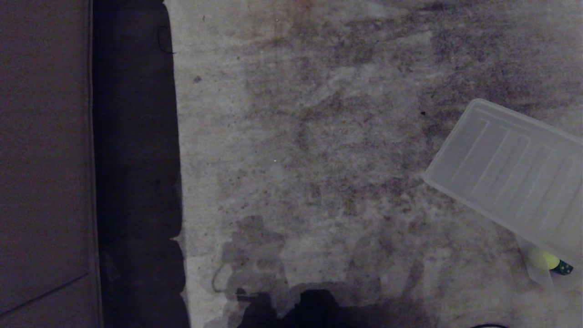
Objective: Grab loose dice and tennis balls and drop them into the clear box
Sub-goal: Close the lid
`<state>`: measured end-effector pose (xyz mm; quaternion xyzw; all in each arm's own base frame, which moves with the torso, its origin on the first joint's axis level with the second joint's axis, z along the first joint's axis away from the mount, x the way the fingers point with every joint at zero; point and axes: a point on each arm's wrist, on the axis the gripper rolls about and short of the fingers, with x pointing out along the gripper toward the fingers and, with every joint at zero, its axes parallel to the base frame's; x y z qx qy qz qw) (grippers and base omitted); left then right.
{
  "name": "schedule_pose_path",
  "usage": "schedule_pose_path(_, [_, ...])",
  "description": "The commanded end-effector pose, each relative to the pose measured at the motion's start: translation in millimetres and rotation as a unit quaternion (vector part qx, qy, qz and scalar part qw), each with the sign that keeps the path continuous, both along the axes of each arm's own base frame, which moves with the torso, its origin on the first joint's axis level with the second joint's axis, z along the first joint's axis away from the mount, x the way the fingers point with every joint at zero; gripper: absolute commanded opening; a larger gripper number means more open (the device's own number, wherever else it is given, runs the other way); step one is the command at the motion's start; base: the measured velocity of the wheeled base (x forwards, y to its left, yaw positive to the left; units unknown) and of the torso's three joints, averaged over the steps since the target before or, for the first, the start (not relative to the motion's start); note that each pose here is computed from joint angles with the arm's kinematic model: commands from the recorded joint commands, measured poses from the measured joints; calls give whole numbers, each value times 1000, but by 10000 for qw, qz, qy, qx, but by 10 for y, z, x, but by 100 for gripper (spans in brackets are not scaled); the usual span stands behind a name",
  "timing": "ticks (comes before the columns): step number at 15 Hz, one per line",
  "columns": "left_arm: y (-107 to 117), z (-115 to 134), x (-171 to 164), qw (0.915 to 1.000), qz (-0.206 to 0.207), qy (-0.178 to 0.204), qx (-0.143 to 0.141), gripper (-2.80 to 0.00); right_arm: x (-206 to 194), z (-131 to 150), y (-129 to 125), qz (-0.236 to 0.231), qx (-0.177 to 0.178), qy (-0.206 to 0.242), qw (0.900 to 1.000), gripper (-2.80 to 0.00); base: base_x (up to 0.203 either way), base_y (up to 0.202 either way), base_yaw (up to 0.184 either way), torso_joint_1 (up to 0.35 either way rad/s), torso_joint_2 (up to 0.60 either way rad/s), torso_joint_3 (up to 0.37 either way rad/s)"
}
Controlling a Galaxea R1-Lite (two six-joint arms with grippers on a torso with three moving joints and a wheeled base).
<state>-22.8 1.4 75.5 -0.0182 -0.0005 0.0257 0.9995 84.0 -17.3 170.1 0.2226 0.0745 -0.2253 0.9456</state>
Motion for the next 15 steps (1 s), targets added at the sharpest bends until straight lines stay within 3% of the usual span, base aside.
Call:
schedule_pose_path(1, [0,-4,2,10000,3,15,-2,-280,578,-198,-206,-540,366,759,9950,-280,0,0,0,0,0,0])
schedule_pose_path(3, [0,-4,2,10000,3,15,-2,-280,923,-293,-433,-1007,799,731,9890,-280,0,0,0,0,0,0])
schedule_pose_path(5, [0,-4,2,10000,3,15,-2,-280,1130,-326,-842,-1486,1351,450,9786,-280,0,0,0,0,0,0])
schedule_pose_path(8, [0,-4,2,10000,3,15,-2,-280,1229,-357,-1528,-1588,2355,-124,9587,-280,0,0,0,0,0,0])
schedule_pose_path(11, [0,-4,2,10000,3,15,-2,-280,1105,-499,-1893,-1167,2982,-245,9470,-280,0,0,0,0,0,0])
schedule_pose_path(15, [0,-4,2,10000,3,15,-2,-280,920,-887,-2349,-478,2997,-21,9528,-280,0,0,0,0,0,0])
